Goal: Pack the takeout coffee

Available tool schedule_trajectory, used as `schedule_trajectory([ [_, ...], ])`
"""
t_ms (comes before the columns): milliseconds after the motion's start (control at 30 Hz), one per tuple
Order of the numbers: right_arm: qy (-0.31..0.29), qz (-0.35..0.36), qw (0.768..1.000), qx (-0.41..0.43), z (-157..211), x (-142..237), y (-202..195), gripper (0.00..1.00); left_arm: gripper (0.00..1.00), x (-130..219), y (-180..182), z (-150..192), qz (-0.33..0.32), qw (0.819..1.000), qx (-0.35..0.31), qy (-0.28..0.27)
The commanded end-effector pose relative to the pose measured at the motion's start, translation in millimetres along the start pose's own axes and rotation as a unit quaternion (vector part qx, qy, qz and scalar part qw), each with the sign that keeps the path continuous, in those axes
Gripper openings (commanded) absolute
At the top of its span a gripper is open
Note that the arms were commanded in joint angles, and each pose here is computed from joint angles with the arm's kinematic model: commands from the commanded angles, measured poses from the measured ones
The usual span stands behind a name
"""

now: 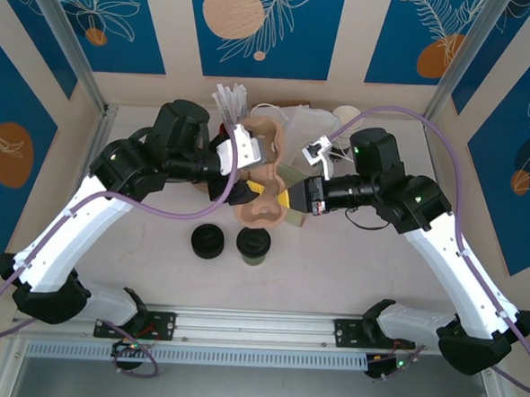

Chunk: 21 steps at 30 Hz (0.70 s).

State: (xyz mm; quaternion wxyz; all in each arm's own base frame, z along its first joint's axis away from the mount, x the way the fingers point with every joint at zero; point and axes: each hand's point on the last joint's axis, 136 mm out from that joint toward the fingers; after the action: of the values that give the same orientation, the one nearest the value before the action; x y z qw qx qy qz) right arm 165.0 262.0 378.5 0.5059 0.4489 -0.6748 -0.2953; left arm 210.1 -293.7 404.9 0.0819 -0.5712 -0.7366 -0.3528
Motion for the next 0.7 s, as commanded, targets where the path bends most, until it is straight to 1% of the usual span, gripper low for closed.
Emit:
schedule_trajectory([
  [0,0.011,-0.009,1.000,0.016,4,3,10,0.00,0.66,0,0,2,-0.006,0.999,-0.025,0.020],
  [167,0.022,-0.007,1.000,0.016,7,-1,10,0.00,0.59,-1,0,2,-0.014,0.999,-0.032,0.030],
  [333,0.030,-0.006,0.999,0.014,10,-5,9,0.00,0.54,-4,-2,4,-0.017,0.998,-0.044,0.041],
  [667,0.030,0.004,0.999,0.013,11,-4,7,0.00,0.54,-5,-2,11,-0.022,0.997,-0.052,0.060],
])
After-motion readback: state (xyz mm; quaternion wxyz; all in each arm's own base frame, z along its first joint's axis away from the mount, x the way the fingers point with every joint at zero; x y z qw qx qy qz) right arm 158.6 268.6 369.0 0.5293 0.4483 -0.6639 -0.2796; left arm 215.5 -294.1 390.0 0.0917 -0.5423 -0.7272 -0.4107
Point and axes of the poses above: each hand's point on the last joint's axis, 136 mm out from that joint toward the fingers, its own x axis back along the fingers, its own y axis along the line the jaws close on, z = x × y, and after that the axes turned 14 degrees about -x, right-handed
